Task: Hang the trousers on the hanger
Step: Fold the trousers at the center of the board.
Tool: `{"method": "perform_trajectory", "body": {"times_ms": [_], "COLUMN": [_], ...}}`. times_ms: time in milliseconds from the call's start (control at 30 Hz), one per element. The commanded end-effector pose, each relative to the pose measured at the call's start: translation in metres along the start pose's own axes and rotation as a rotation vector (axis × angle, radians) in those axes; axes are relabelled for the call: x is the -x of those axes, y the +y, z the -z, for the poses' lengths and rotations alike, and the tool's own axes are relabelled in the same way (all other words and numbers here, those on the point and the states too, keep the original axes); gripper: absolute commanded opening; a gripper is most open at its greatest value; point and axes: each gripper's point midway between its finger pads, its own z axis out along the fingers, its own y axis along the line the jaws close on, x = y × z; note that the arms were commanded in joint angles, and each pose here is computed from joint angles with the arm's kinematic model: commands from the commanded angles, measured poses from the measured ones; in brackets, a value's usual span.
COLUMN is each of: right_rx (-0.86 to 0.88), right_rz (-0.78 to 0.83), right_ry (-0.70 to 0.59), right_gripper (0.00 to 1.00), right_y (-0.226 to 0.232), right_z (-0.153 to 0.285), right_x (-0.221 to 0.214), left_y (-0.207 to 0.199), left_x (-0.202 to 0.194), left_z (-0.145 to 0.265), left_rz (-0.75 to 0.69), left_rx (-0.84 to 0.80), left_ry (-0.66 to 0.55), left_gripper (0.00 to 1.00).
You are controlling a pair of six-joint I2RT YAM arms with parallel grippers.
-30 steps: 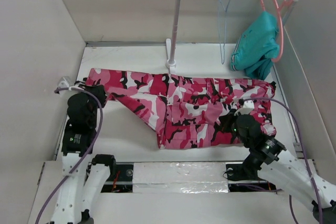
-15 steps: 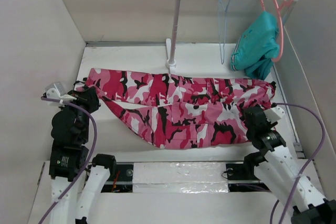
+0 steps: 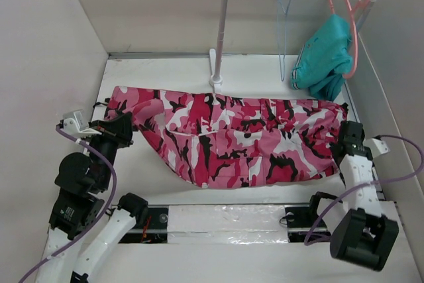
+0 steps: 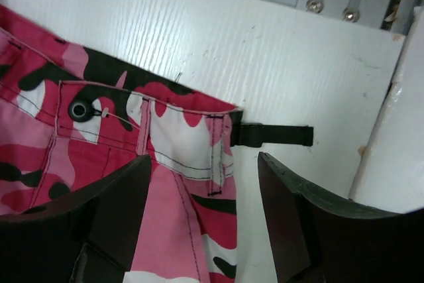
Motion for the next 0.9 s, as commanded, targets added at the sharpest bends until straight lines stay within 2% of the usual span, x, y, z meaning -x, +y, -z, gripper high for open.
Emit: {"method": "perform_trajectory", "body": {"times_ms": [0, 100, 367, 433, 467, 500, 567, 600, 633, 667, 700, 733, 867], "right_rx": [0.016, 0.034, 0.02, 0.022, 0.022, 0.015, 0.063, 0.088, 0.112, 0.115, 0.094, 0.105, 0.117], "right_rz": [0.023, -0.015, -0.012, -0.007, 0.003, -0.004, 0.034, 0.03, 0.064, 0.035, 0.055, 0.003, 0.082], "right_ry": [0.126, 0.184, 0.236, 0.237, 0.234, 0.233, 0.202, 0.125, 0.076, -0.035, -0.068, -0.139, -0.248], "right_gripper": [0.72, 0.7, 0.7, 0.61, 0.53, 0.32, 0.16, 0.06, 0.05, 0.05, 0.05, 0.05, 0.06], "right_y": [0.014, 0.015, 0.015, 0.017, 0.017, 0.018, 0.03, 0.036, 0.038, 0.033, 0.029, 0.02, 0.008], "right_z": [0.007, 0.003, -0.015, -0.02, -0.023, -0.024, -0.019, -0.009, 0.0, 0.013, 0.014, 0.024, 0.048], "right_x": [-0.006, -0.026, -0.052, -0.052, -0.052, -0.051, -0.046, -0.025, -0.014, 0.016, 0.024, 0.049, 0.098], "left_y": [-0.003, -0.004, 0.002, 0.001, 0.001, 0.002, 0.003, 0.005, 0.007, 0.012, 0.014, 0.015, 0.018], "left_x": [0.017, 0.022, 0.015, 0.011, 0.01, 0.01, 0.011, 0.011, 0.011, 0.014, 0.015, 0.017, 0.024], "left_z": [0.002, 0.003, -0.001, -0.005, -0.006, -0.008, -0.011, -0.012, -0.014, -0.014, -0.014, -0.013, -0.01], "left_rz": [0.003, 0.003, -0.004, -0.005, -0.011, -0.015, -0.023, -0.03, -0.039, -0.043, -0.043, -0.035, -0.023], "left_rx": [-0.011, -0.017, 0.014, 0.011, 0.015, 0.022, 0.045, 0.058, 0.079, 0.11, 0.121, 0.126, 0.152], "left_ry": [-0.081, -0.096, -0.085, -0.073, -0.069, -0.066, -0.065, -0.061, -0.058, -0.064, -0.07, -0.076, -0.103], "left_gripper": [0.0, 0.0, 0.0, 0.0, 0.0, 0.0, 0.0, 0.0, 0.0, 0.0, 0.0, 0.0, 0.0]}}
